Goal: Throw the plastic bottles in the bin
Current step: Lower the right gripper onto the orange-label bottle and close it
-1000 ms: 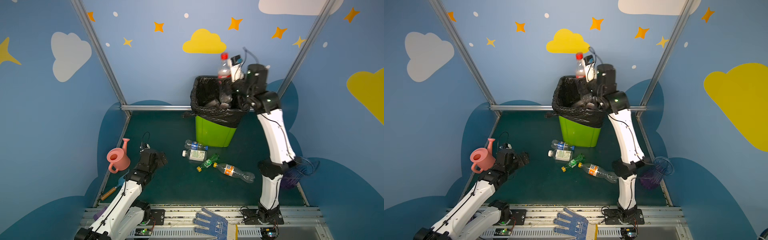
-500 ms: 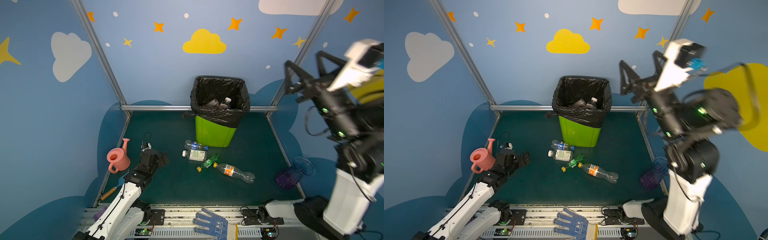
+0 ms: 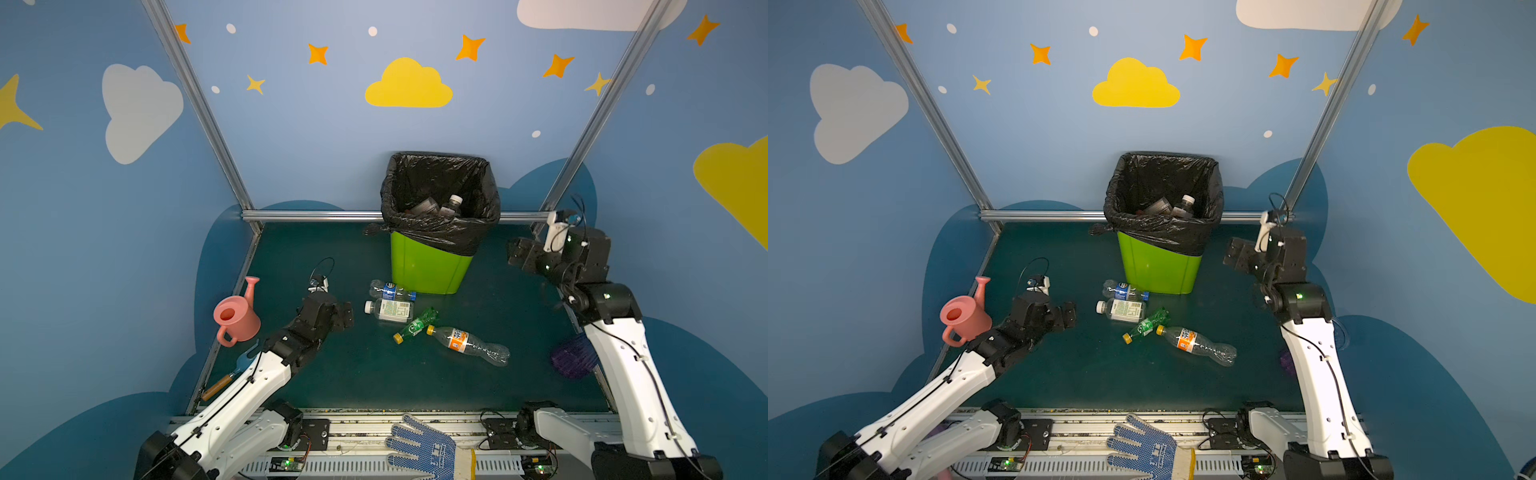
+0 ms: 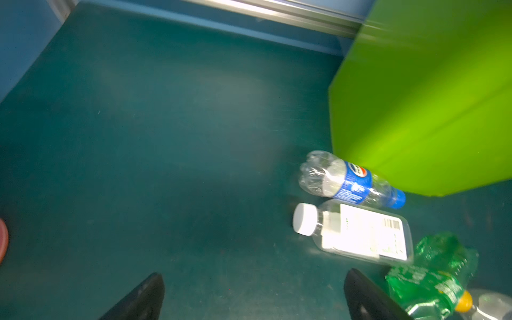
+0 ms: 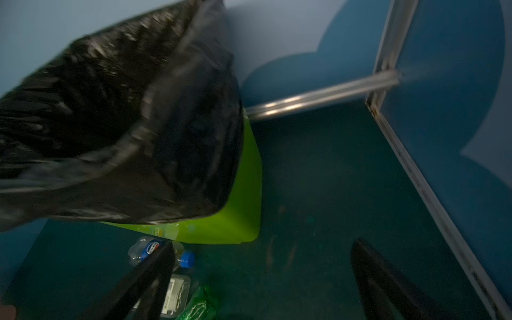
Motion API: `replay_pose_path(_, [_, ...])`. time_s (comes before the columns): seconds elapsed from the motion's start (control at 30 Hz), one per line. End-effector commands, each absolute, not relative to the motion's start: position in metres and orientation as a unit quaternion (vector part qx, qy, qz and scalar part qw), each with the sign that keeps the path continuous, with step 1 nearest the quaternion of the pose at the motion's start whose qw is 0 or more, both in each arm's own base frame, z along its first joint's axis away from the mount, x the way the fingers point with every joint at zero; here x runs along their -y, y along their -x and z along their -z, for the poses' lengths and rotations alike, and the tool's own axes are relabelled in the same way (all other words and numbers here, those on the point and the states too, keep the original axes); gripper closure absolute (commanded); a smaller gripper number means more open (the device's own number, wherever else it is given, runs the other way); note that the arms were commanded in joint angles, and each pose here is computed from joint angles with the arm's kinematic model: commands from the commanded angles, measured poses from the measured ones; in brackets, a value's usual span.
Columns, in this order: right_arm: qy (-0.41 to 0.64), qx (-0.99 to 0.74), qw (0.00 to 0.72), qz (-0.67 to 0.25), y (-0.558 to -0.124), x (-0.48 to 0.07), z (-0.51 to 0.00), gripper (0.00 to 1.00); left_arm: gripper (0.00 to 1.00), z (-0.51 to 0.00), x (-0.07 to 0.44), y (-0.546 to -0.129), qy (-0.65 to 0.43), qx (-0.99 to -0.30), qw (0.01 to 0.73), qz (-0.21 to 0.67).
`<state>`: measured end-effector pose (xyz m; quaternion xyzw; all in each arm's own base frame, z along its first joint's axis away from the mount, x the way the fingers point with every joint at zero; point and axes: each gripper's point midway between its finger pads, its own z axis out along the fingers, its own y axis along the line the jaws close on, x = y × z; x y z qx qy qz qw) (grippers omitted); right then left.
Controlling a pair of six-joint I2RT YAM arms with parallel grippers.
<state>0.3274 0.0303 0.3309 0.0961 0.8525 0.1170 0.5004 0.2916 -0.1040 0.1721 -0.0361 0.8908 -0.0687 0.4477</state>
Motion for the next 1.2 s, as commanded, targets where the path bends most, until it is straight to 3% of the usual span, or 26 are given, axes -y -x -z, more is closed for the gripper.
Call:
replay_pose_path(0.0, [-0.183, -0.835, 0.484, -0.19, -0.297, -0.024, -0.314, 0.02, 0.0, -0.185, 0.112, -0.294, -0.02, -0.888, 0.458, 0.02])
replay_pose_path(0.13, [-0.278, -0.848, 0.387, -0.232, -0.269, -0.028, -0.236, 0.02, 0.0, -0.194, 0.137, -0.296, -0.084, -0.881, 0.466, -0.009])
replay_pose_path(0.33, [-0.366, -0.829, 0.281, -0.315, -0.227, -0.053, -0.171, 0.02, 0.0, -0.193, 0.178, -0.297, -0.171, -0.873, 0.456, -0.037])
replay_pose_path(0.7, [-0.434, -0.819, 0.158, -0.34, -0.178, -0.082, -0.122, 0.02, 0.0, -0.187, 0.207, -0.299, -0.216, -0.869, 0.442, -0.056])
replay_pose_path(1.17, [-0.455, -0.833, 0.139, -0.282, -0.187, -0.093, -0.07, 0.02, 0.0, -0.178, 0.19, -0.294, -0.192, -0.877, 0.431, -0.089])
